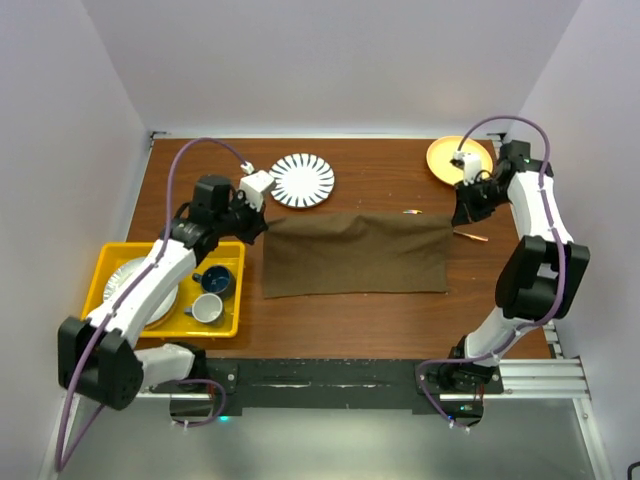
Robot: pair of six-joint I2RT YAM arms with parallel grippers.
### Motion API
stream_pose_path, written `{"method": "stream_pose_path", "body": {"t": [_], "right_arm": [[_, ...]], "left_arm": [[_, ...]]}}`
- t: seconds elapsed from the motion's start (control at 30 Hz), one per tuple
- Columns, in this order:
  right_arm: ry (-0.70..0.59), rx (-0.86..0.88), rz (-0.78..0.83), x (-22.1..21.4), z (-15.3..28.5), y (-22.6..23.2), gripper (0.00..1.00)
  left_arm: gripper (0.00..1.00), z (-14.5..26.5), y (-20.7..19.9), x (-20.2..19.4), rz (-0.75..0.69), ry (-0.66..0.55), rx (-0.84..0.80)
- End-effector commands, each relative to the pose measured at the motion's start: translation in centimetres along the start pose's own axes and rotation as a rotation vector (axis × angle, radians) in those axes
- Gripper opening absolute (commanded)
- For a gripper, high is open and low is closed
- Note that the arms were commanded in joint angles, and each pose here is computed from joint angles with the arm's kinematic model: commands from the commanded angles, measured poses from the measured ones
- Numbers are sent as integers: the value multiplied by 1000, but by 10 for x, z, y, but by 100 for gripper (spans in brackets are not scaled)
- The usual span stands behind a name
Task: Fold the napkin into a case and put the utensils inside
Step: Fold and flatten the napkin at the center of the board.
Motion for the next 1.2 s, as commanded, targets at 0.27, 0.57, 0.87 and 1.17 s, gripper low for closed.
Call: {"method": "stream_pose_path", "body": {"t": [0.27,0.57,0.87,1.17], "right_arm": [[-350,-246,142,25,130,68,0],[-452,-512,226,-9,196,154,0],[-350,-549,216,-14,197,144,0],[-172,-262,180,10,68,63,0]], "left_arm": [[0,99,-44,35,-219,-213,-170],[0,161,-70,24,-305,-281,-259],[0,149,-63,32,-148,-216,-178],[0,41,-14,15,-2,-41,-14]]}}
Point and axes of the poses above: each gripper's point midway between its finger pads, its own z axis back along the fingers, its own y axis along the line the jaws close on, x = y × z, the point moved 9 cm from there along z, back along the fingers, and after that the axes turned 14 degrees about z, right-handed, at the moved point
